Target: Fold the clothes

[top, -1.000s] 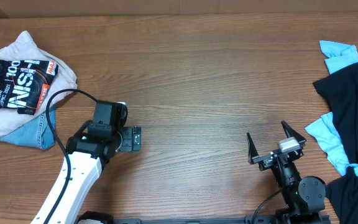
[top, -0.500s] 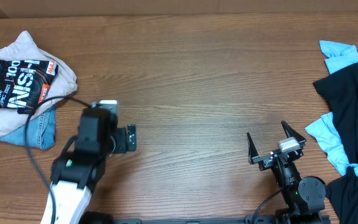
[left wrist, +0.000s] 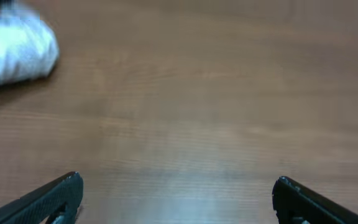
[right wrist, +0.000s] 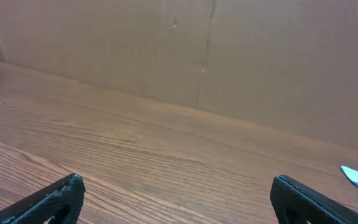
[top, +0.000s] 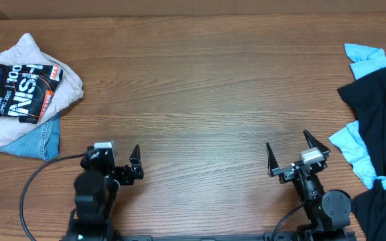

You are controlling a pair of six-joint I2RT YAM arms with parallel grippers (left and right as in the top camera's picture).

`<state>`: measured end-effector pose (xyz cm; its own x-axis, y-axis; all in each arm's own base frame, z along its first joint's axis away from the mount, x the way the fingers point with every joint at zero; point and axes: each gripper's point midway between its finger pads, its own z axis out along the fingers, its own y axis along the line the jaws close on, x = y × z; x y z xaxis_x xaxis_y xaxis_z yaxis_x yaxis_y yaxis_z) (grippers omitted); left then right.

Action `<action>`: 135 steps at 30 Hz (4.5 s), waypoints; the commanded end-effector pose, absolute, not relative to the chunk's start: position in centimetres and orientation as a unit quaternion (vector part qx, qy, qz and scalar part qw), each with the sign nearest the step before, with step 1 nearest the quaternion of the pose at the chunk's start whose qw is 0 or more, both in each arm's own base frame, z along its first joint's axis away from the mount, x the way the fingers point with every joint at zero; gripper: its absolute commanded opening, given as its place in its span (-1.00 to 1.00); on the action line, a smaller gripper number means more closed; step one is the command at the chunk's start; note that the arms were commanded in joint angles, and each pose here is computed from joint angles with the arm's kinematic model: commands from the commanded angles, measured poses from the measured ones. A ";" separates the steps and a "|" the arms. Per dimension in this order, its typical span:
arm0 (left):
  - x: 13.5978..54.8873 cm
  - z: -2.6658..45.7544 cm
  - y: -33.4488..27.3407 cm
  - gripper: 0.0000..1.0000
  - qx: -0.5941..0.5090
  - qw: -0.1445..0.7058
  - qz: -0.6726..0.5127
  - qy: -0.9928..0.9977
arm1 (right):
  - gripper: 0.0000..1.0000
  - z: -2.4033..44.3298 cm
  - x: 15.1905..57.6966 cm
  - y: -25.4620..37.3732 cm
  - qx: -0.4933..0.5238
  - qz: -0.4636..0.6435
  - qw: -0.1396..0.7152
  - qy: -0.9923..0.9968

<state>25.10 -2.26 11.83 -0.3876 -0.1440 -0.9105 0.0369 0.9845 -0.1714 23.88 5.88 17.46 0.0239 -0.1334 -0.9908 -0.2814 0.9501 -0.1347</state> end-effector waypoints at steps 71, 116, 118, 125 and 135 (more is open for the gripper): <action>24.5 15.7 -1.8 1.00 0.057 0.682 -0.013 0.729 | 1.00 17.3 23.8 6.1 -0.153 0.056 0.701 0.694; 24.5 15.7 -1.8 1.00 0.057 0.682 -0.014 0.729 | 1.00 17.3 24.2 4.4 -0.129 0.031 0.703 0.699; 24.5 15.7 -1.8 1.00 0.057 0.682 -0.014 0.729 | 1.00 17.3 24.2 4.4 -0.129 0.031 0.703 0.699; 24.5 15.7 -1.8 1.00 0.057 0.682 -0.014 0.729 | 1.00 17.3 24.2 4.4 -0.129 0.031 0.703 0.699; 24.5 15.7 -1.8 1.00 0.057 0.682 -0.013 0.729 | 1.00 17.3 24.2 4.4 -0.129 0.031 0.703 0.699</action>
<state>24.57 -1.91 15.70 -0.0715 0.0511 -0.9961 0.1013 0.9939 0.0437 24.19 4.43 17.47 0.0168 -0.1371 -0.9904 -0.2235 0.9650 -0.1374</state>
